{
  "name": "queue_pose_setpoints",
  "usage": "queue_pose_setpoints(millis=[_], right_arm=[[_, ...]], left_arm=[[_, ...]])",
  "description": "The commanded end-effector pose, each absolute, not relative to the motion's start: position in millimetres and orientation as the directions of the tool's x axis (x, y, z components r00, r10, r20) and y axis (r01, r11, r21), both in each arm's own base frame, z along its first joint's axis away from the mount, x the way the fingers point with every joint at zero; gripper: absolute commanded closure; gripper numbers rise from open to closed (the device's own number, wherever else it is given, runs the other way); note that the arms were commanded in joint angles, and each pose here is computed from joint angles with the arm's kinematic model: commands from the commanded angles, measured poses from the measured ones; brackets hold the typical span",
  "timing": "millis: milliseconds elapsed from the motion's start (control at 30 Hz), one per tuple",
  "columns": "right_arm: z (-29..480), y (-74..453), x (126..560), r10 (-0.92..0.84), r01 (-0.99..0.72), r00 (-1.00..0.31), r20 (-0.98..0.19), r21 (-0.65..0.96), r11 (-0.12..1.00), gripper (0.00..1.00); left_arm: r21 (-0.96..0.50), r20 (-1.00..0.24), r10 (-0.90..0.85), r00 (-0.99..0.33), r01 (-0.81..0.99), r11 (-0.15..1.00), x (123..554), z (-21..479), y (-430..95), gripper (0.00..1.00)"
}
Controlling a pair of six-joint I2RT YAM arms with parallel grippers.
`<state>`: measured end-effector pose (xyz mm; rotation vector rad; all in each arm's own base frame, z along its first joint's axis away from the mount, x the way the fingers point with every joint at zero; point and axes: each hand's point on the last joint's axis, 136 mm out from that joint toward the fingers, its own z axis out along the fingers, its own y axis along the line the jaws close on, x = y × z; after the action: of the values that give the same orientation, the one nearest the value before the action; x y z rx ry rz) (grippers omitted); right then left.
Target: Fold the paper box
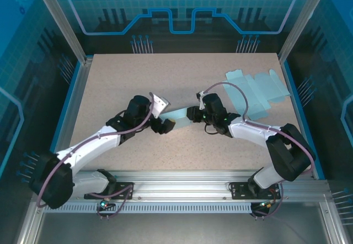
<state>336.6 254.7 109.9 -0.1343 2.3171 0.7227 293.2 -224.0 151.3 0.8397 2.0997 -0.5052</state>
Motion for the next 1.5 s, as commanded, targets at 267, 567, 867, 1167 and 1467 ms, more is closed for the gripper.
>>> queue_pose_setpoints(millis=[267,567,867,1167,1467], right_arm=[[59.5,239.2,300.2,-0.026,-0.244,-0.857,-0.515,0.361,0.9,0.72],[63.1,240.2,300.7,-0.034,-0.254,-0.852,-0.522,0.356,0.899,0.72],[72.2,239.2,301.2,-0.029,-0.258,-0.844,-0.536,0.356,0.898,0.72],[122.7,218.8,303.9,-0.014,-0.257,-0.78,-0.625,0.301,0.918,0.59],[167.0,149.3,297.7,-0.01,-0.12,-0.704,-0.711,0.105,0.987,0.28]], left_arm=[[0.035,-0.621,0.647,-0.442,0.809,0.587,311.2,105.1,-233.3,0.15],[0.064,-0.541,0.707,-0.456,0.815,0.575,320.9,84.1,-230.0,0.22],[0.101,-0.479,0.744,-0.466,0.813,0.574,323.6,73.8,-222.0,0.6],[0.368,-0.473,0.769,-0.429,0.697,0.615,352.6,100.7,-193.7,0.63],[0.732,-0.401,0.848,-0.347,0.435,0.524,406.6,137.6,-152.3,0.61]])
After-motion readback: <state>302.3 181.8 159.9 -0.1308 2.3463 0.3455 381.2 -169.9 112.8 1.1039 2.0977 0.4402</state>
